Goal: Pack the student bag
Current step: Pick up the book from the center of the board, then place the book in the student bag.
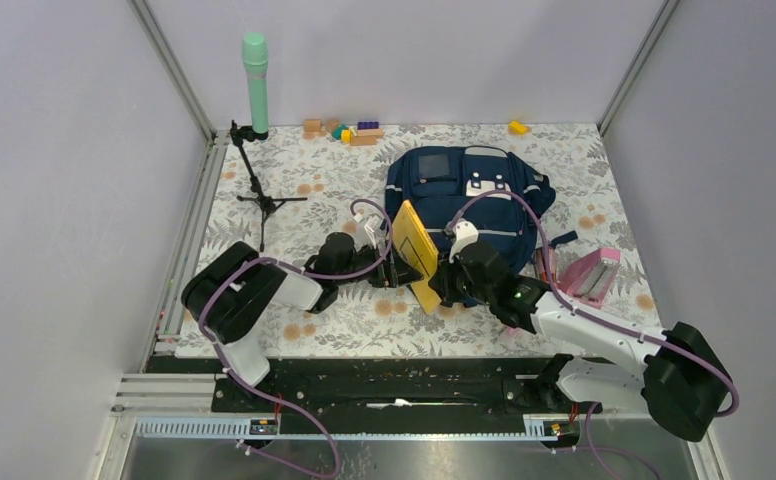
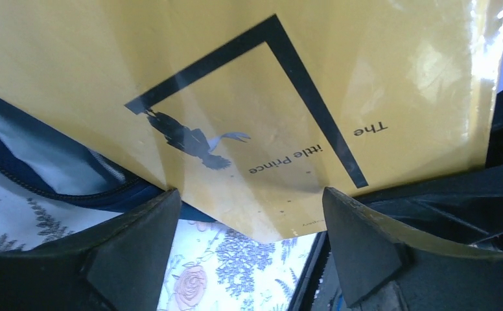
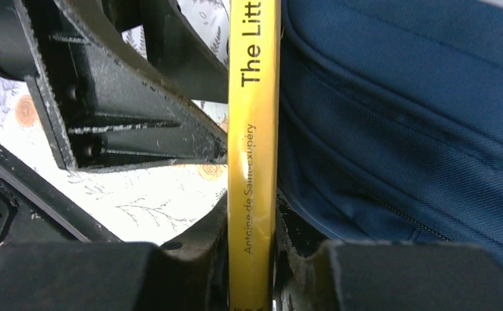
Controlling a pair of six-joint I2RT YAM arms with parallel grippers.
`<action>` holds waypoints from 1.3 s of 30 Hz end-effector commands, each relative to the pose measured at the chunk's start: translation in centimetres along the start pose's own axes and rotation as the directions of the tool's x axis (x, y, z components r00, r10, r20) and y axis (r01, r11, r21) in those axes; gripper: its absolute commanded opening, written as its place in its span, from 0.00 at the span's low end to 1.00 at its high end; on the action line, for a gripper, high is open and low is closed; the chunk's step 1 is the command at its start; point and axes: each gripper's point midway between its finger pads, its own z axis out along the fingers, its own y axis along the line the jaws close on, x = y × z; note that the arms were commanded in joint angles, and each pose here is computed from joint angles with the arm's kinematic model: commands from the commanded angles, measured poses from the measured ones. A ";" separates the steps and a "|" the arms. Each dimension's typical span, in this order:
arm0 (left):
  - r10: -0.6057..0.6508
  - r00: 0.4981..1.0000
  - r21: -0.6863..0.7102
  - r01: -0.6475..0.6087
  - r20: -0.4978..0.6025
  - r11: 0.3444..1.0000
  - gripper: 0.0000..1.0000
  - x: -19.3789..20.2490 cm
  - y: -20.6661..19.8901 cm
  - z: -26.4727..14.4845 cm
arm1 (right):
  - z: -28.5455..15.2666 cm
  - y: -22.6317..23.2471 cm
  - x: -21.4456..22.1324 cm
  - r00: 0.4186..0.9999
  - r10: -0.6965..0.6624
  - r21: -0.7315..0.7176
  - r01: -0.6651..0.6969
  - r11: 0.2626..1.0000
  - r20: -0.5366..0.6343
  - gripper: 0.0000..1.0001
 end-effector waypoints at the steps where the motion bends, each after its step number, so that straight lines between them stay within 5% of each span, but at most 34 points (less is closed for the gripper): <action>1: 0.135 0.989 0.101 -0.140 0.058 0.985 0.88 -2.3 -4.5 -1.0 | -3.3 2.3 -8.9 0.966 0.002 -0.022 0.004 1.000 0.258 0.00; 4: 0.204 0.976 0.086 -0.211 0.078 0.974 0.99 -3.6 -5.9 -1.9 | -6.3 2.2 -11.3 0.945 -0.033 -0.004 0.036 0.999 0.326 0.00; 12: 0.430 0.899 0.020 -0.433 0.085 0.901 0.99 -5.8 -7.8 -3.3 | -13.6 -0.9 -15.6 0.907 -0.058 0.176 -0.018 0.984 0.416 0.00; 18: 0.670 0.740 -0.163 -0.670 -0.068 0.724 0.96 -5.2 -6.4 -1.3 | -15.6 -5.8 -15.0 0.896 -0.029 0.323 -0.129 0.938 0.444 0.00; 33: 0.775 0.609 -0.078 -0.792 -0.168 0.606 0.77 -1.1 -9.9 8.8 | -17.9 -9.4 -10.8 0.866 0.097 0.330 -0.288 0.899 0.491 0.00; 39: 0.797 0.557 -0.096 -0.829 -0.233 0.552 0.89 0.0 -8.4 9.8 | -18.6 -9.4 -10.4 0.860 0.101 0.319 -0.291 0.902 0.500 0.00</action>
